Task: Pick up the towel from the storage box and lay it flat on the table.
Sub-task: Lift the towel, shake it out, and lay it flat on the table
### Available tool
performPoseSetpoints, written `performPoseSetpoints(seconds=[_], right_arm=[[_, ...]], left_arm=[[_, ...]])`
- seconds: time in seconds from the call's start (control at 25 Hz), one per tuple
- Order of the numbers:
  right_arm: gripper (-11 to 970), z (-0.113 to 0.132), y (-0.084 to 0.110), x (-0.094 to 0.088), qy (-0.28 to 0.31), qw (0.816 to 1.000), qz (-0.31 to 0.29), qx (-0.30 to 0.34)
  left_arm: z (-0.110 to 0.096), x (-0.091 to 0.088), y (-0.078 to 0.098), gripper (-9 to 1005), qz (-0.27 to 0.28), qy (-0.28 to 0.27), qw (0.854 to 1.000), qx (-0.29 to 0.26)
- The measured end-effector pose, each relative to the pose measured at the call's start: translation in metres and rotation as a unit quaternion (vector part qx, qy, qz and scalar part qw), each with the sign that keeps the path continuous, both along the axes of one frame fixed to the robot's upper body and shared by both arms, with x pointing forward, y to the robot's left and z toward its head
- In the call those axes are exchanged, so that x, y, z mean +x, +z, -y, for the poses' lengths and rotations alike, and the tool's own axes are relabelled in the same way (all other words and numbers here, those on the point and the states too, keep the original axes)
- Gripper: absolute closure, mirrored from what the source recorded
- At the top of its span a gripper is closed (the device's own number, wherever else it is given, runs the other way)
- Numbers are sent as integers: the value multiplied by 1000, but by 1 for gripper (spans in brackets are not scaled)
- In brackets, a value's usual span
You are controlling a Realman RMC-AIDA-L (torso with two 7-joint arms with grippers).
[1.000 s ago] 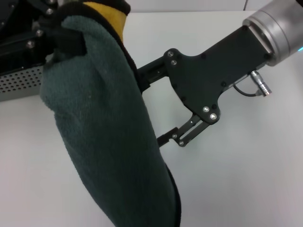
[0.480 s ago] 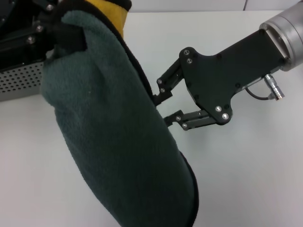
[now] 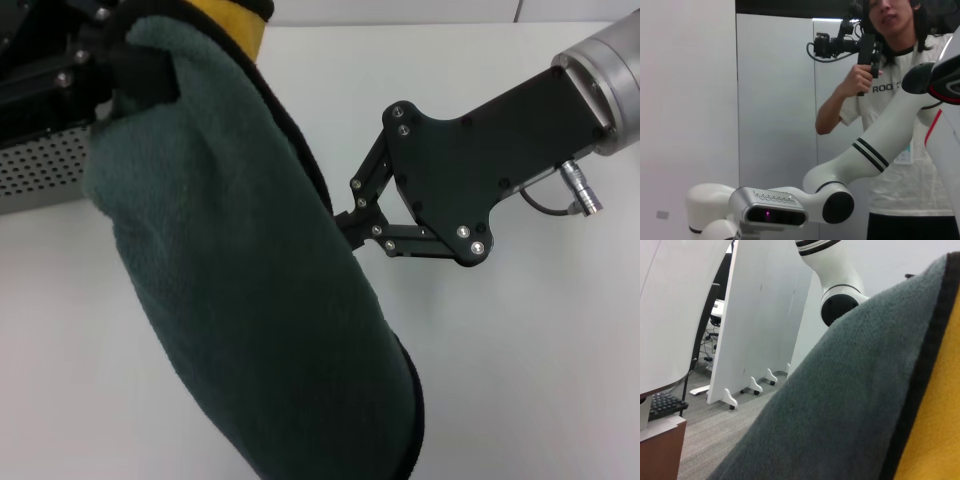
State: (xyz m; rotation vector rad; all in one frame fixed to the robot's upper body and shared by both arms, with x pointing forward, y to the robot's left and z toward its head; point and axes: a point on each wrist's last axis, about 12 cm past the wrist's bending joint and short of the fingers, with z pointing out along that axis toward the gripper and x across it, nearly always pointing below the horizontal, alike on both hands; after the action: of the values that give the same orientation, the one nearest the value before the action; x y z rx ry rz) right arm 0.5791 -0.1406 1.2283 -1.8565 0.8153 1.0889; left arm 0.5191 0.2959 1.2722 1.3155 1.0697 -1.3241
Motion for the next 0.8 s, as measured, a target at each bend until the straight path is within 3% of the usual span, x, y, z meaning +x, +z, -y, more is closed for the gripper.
performPoseSetpoints(seconds=[0.36,0.6,0.8], right_arm=[[956,24,-3,4,-83,993,-6,79],[956,51,2,11,-173,972,-11,157],[956,60,12,20,-236,951,-5,200]], left_arm=[[-6,1,-11,934,-10,39,999,4],[-15,0,-28,933,-23,100,995,11],[-17,-2,-47,913,-21,146,989,17]])
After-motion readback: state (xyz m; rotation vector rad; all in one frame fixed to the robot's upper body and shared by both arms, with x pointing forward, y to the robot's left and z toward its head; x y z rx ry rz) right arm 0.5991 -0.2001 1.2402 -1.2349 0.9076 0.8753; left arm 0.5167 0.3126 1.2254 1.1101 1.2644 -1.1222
